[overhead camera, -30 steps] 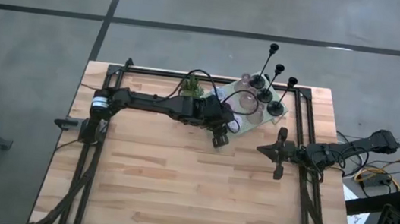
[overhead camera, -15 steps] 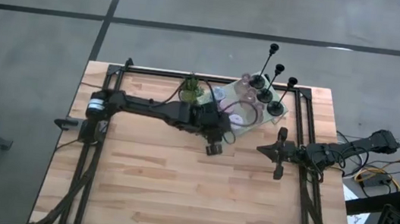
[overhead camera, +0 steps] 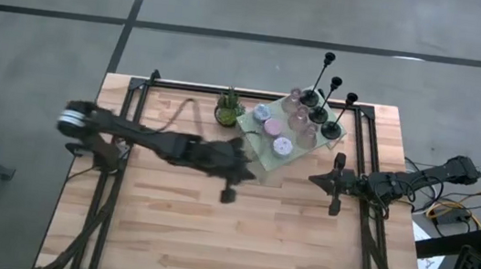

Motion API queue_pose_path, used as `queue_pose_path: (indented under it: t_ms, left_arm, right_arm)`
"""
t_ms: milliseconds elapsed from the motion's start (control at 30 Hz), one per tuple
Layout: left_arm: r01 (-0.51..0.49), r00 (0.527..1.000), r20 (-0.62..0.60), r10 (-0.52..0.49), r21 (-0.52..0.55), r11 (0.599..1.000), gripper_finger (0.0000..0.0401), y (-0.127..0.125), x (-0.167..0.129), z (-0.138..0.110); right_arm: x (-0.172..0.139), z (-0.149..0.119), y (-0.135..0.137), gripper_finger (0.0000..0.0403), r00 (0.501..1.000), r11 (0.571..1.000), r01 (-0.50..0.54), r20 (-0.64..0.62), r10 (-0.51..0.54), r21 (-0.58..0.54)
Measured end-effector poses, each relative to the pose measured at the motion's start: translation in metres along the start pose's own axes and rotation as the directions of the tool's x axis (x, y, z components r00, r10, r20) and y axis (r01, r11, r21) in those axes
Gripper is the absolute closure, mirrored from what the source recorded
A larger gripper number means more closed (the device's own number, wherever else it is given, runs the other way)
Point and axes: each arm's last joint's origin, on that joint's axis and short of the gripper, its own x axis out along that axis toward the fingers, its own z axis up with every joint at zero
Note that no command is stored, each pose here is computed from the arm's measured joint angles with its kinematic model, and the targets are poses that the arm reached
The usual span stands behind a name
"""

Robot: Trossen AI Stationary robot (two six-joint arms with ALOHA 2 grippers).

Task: Pick & Place candle stick holders
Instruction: Return to Home Position

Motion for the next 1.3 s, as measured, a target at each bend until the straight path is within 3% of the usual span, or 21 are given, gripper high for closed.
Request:
queue_pose_path:
  t_ms: [200, 300, 400, 567, 667, 867, 1033, 1300]
  left_arm:
    - [0.011, 0.992, 0.129, -0.010, -0.002, 1.000, 0.0392, 0.005, -0.061, -0.044]
    - [-0.060, 0.981, 0.181, 0.072, -0.071, 0.996, 0.0383, 0.011, -0.081, -0.070]
    - [-0.110, 0.957, 0.248, 0.153, -0.178, 0.978, 0.0383, 0.016, -0.095, -0.096]
    - [-0.065, 0.945, 0.315, 0.092, -0.097, 0.993, 0.0385, 0.017, -0.107, -0.142]
    - [-0.096, 0.929, 0.346, 0.135, -0.129, 0.987, 0.0385, 0.021, -0.112, -0.162]
    - [-0.097, 0.909, 0.392, 0.138, -0.121, 0.988, 0.0382, 0.023, -0.126, -0.181]
    - [-0.077, 0.884, 0.451, 0.126, -0.124, 0.989, 0.0385, 0.025, -0.139, -0.191]
    - [-0.036, 0.860, 0.502, 0.086, -0.109, 0.993, 0.0384, 0.025, -0.148, -0.215]
  right_arm:
    - [0.000, 0.000, 0.000, 0.0394, 1.000, 1.000, 0.001, -0.004, -0.001, -0.002]
    - [0.000, 0.000, 0.000, 0.0394, 1.000, 1.000, 0.000, -0.004, 0.000, -0.006]
    - [0.000, 0.000, 0.000, 0.0394, 1.000, 1.000, 0.000, -0.005, 0.000, -0.005]
    - [0.000, 0.000, 0.000, 0.0394, 1.000, 1.000, 0.000, -0.005, 0.000, -0.007]
    - [0.000, -0.001, 0.000, 0.0394, 1.000, 1.000, 0.000, -0.005, 0.000, -0.007]
    - [0.000, 0.001, 0.000, 0.0394, 1.000, 0.999, 0.003, 0.011, -0.003, -0.036]
    - [0.000, 0.006, 0.000, 0.0394, 0.998, 1.000, 0.024, 0.055, -0.024, 0.001]
    - [-0.002, 0.004, 0.002, 0.0394, 0.996, 0.996, -0.087, 0.038, 0.085, 0.037]
